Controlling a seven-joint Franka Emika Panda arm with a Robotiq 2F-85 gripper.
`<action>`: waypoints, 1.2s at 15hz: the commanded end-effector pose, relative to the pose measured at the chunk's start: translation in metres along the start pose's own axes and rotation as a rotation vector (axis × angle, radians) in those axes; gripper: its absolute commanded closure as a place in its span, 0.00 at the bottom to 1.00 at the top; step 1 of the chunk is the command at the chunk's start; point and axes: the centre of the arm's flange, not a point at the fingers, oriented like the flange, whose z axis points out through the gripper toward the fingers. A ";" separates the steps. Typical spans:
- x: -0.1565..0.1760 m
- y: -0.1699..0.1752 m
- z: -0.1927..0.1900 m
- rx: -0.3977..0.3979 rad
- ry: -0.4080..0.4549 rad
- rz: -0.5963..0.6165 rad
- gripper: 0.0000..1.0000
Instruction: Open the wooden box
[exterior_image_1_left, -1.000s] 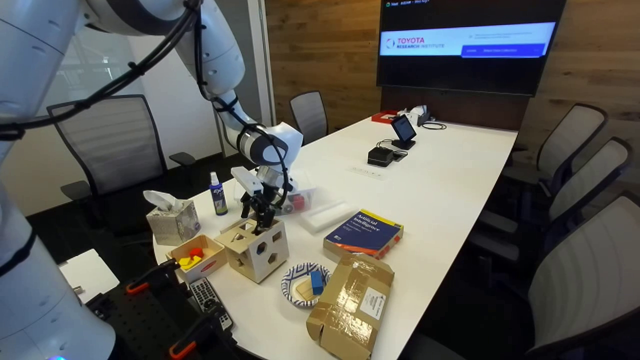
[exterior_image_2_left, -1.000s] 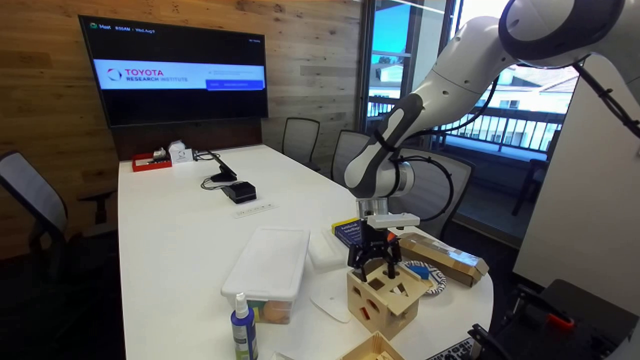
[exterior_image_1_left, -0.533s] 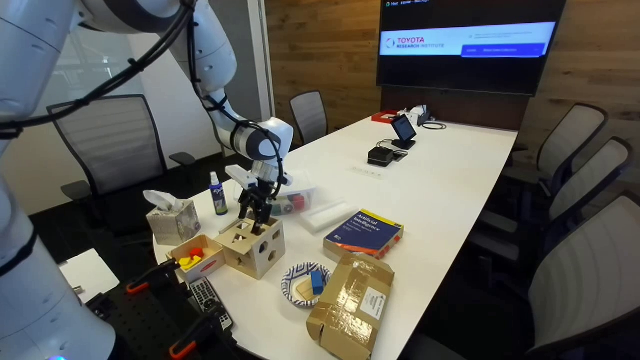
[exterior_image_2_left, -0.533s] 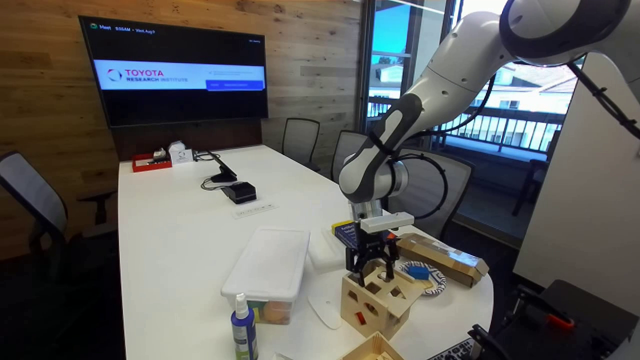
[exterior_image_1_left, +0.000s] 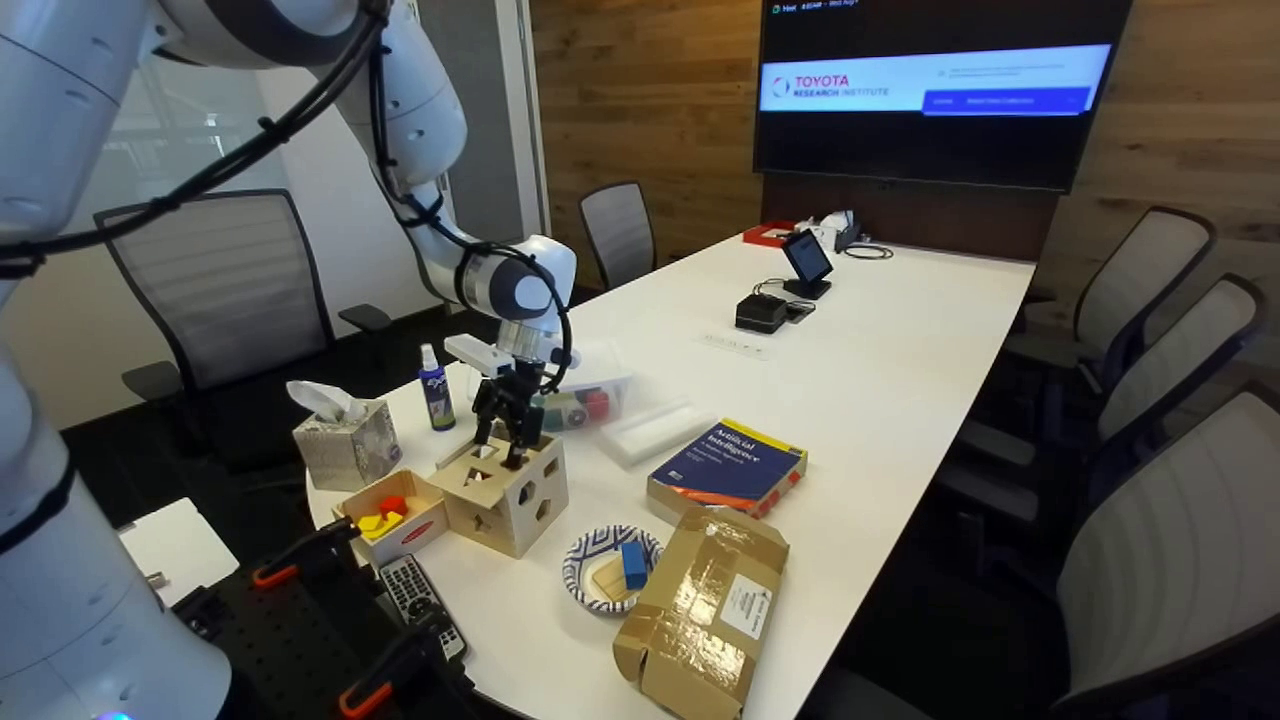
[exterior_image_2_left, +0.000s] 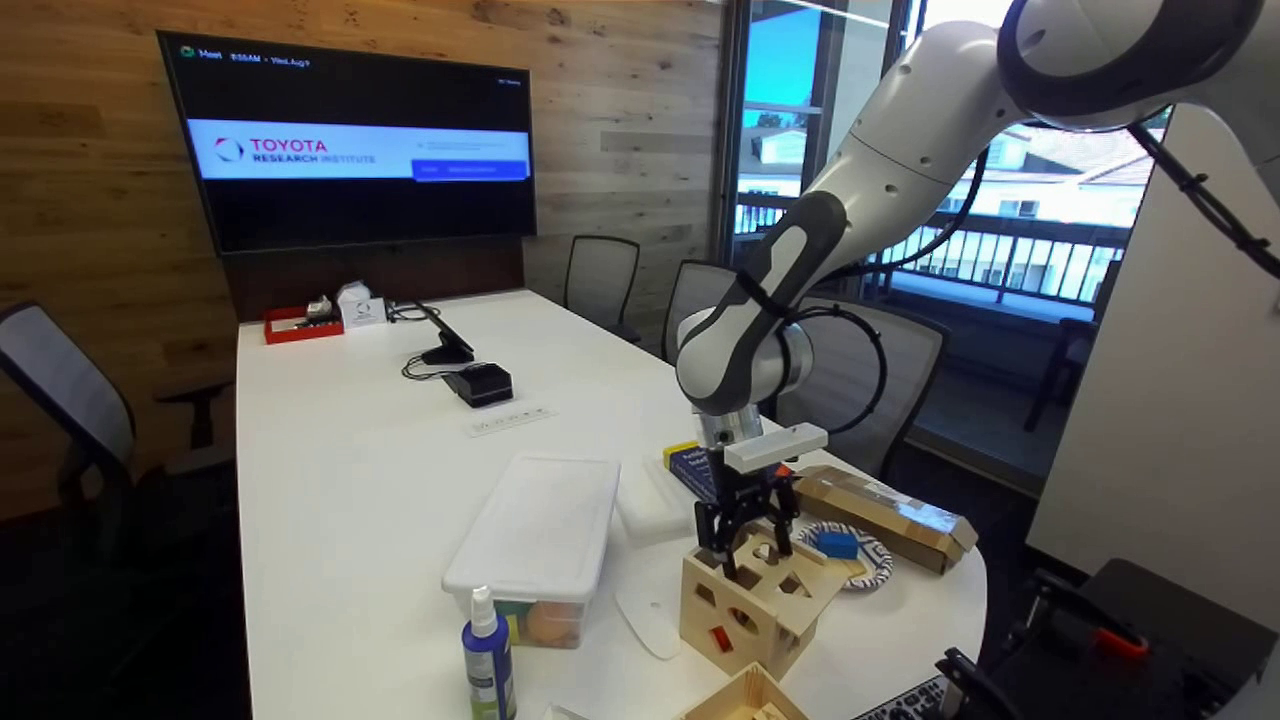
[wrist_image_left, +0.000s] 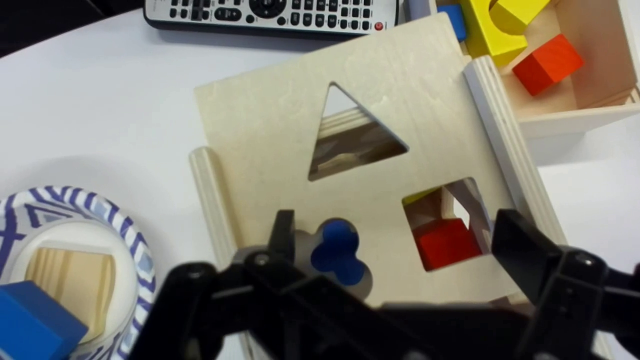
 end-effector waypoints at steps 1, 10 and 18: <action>-0.002 0.008 0.001 -0.020 0.004 0.030 0.00; -0.002 0.011 0.020 -0.014 -0.159 0.001 0.00; -0.009 0.022 0.025 0.112 -0.250 -0.139 0.00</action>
